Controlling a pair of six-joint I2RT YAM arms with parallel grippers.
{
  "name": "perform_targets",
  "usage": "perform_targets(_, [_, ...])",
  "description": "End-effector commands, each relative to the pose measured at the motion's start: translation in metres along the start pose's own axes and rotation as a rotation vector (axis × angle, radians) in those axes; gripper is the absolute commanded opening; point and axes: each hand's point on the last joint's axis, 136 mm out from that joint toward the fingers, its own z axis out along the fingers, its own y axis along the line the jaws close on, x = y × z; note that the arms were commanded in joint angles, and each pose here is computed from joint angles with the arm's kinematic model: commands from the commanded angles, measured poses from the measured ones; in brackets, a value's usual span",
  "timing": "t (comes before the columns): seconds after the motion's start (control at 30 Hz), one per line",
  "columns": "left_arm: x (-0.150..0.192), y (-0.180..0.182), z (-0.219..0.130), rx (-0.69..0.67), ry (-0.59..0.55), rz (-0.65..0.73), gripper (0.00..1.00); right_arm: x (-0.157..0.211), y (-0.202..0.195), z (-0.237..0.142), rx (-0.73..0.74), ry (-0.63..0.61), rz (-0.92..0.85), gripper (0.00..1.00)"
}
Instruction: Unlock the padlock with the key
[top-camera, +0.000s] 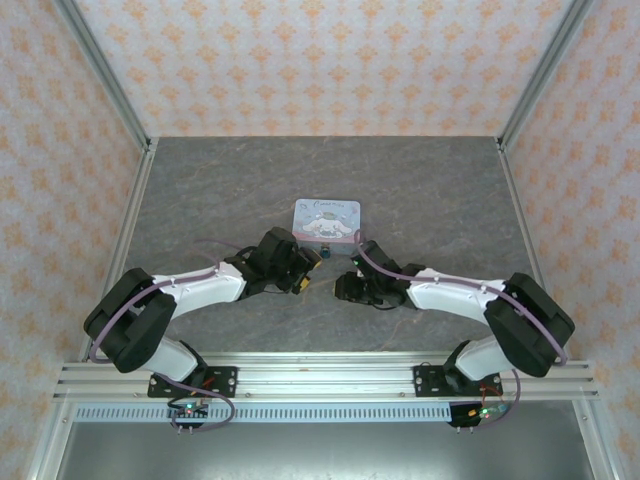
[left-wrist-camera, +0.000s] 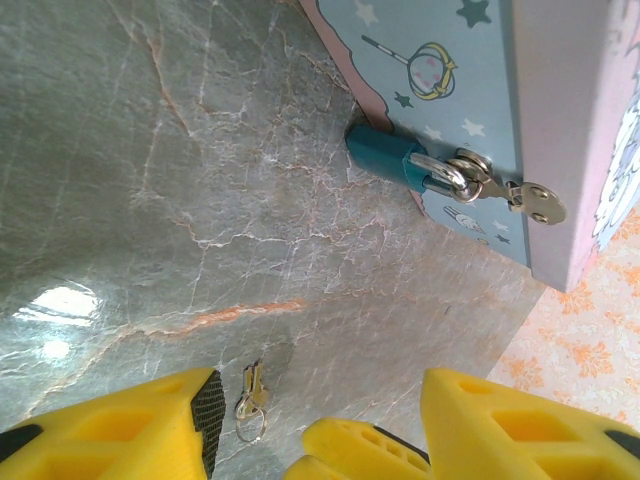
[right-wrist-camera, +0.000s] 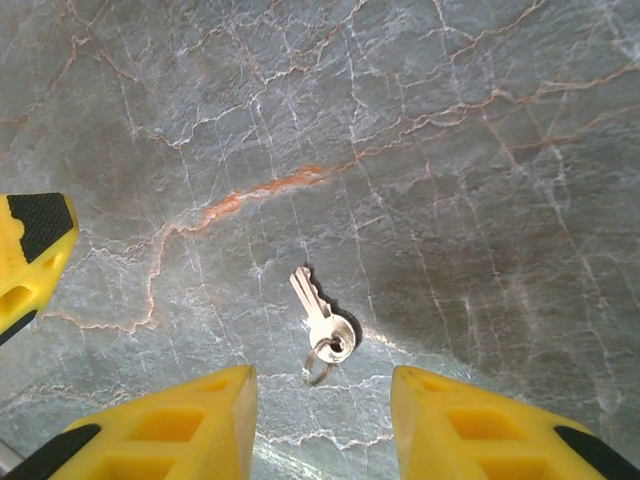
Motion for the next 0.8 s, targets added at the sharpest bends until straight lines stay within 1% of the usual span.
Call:
perform_targets(0.0, [-0.004, -0.001, -0.002, 0.0, -0.022, 0.008, 0.56, 0.0, -0.005, 0.008, 0.058, 0.002, -0.012, 0.39])
perform_targets(0.17, [-0.006, 0.0, -0.004, 0.002, -0.028, 0.005, 0.56, 0.002, -0.002, 0.024, 0.093, 0.013, -0.038, 0.39])
perform_targets(0.2, [-0.007, -0.001, -0.005, 0.003, -0.03, 0.004, 0.56, 0.003, -0.002, 0.029, 0.101, 0.022, -0.042, 0.35])
perform_targets(0.23, [-0.007, -0.001, -0.004, 0.002, -0.03, 0.003, 0.56, 0.005, -0.003, 0.032, 0.11, 0.033, -0.049, 0.29])
perform_targets(0.3, [-0.008, 0.001, -0.005, -0.001, -0.028, 0.0, 0.56, 0.007, -0.006, 0.036, 0.126, 0.048, -0.058, 0.09])
perform_targets(0.33, [-0.008, 0.001, -0.005, -0.001, -0.028, 0.0, 0.56, 0.008, -0.006, 0.036, 0.124, 0.048, -0.058, 0.01])
perform_targets(0.43, [-0.009, 0.002, -0.007, 0.0, -0.032, -0.001, 0.56, 0.006, 0.0, 0.024, 0.101, 0.034, -0.066, 0.0])
perform_targets(0.67, [-0.011, 0.004, -0.007, -0.003, -0.032, -0.005, 0.56, 0.005, 0.019, -0.027, 0.016, -0.005, -0.086, 0.0])
perform_targets(0.77, [-0.01, 0.003, -0.006, -0.004, -0.029, -0.005, 0.56, 0.012, 0.018, -0.04, 0.011, 0.018, -0.105, 0.0])
